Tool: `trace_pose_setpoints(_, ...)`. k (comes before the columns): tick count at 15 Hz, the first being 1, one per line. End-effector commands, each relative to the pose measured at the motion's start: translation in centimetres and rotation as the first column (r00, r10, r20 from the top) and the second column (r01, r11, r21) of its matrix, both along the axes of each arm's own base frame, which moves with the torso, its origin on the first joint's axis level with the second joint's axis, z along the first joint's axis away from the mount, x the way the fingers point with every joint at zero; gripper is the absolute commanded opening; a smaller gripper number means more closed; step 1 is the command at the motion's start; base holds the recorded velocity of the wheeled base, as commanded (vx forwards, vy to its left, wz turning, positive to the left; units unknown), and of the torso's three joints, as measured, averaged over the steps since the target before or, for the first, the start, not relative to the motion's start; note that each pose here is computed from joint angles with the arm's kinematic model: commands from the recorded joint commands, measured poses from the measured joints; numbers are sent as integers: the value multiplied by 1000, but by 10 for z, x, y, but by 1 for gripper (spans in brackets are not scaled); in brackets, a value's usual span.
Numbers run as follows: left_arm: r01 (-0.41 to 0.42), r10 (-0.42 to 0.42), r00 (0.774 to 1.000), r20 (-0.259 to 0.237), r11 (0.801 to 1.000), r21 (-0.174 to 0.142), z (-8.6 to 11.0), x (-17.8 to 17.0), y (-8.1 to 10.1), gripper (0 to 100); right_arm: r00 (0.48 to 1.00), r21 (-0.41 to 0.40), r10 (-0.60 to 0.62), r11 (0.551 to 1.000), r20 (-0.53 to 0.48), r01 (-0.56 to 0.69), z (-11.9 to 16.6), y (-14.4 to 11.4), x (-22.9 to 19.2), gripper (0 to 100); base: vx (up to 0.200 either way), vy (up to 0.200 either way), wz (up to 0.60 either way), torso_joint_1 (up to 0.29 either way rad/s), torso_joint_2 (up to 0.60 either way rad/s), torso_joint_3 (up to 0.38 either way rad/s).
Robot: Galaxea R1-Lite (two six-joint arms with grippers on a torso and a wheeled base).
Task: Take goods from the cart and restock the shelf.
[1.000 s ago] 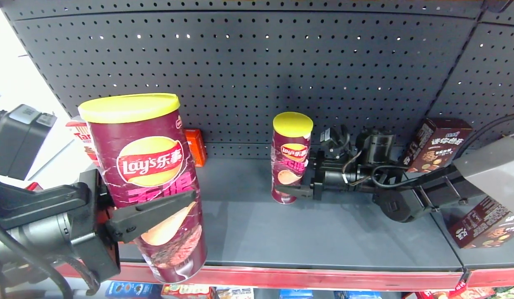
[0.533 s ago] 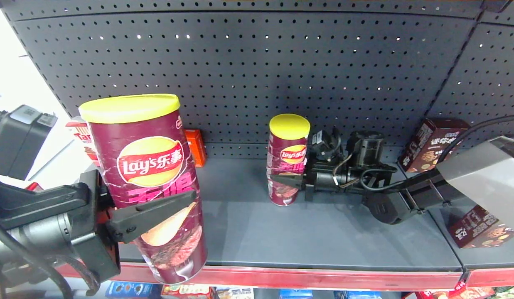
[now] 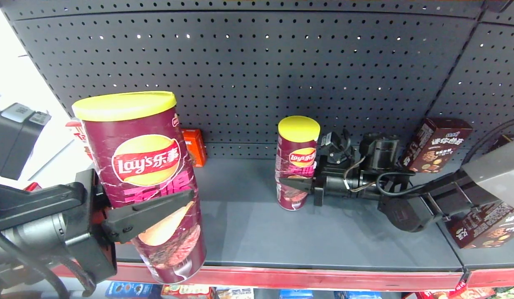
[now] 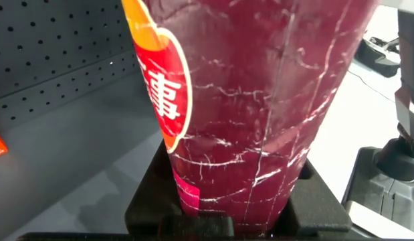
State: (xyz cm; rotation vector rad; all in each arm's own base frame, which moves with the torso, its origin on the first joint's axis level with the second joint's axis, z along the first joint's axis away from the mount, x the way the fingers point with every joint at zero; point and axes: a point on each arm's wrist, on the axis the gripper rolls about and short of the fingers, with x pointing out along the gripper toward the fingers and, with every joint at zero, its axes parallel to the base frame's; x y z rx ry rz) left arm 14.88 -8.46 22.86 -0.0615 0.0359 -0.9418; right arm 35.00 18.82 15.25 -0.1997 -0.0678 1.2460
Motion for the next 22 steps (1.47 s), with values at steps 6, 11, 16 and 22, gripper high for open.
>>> trace_pose_setpoints(6, 3, -3, 1000, 10, 1000, -4, 2, -1, 0, 0, 998, 4, -59, 998, 21, 59, 21, -12, -85, 0, 0, 0, 0, 0, 0, 0)
trace_pose_setpoints(11, 3, -3, 1000, 7, 1000, -3, 1, -2, 0, 0, 998, -11, -50, 999, -34, 50, -6, -13, -121, 0, 0, 0, 0, 0, 0, 0)
trace_pose_setpoints(16, 3, -3, 1000, 7, 1000, -3, 1, -2, 1, 0, 996, -11, -55, 998, -68, 54, -20, -8, -112, 0, 0, 0, 0, 0, 0, 0)
trace_pose_setpoints(22, 3, -3, 1000, 4, 1000, -2, 1, -2, 0, 0, 996, 13, -80, 997, -45, 81, -22, -7, -89, 0, 0, 0, 0, 0, 0, 0)
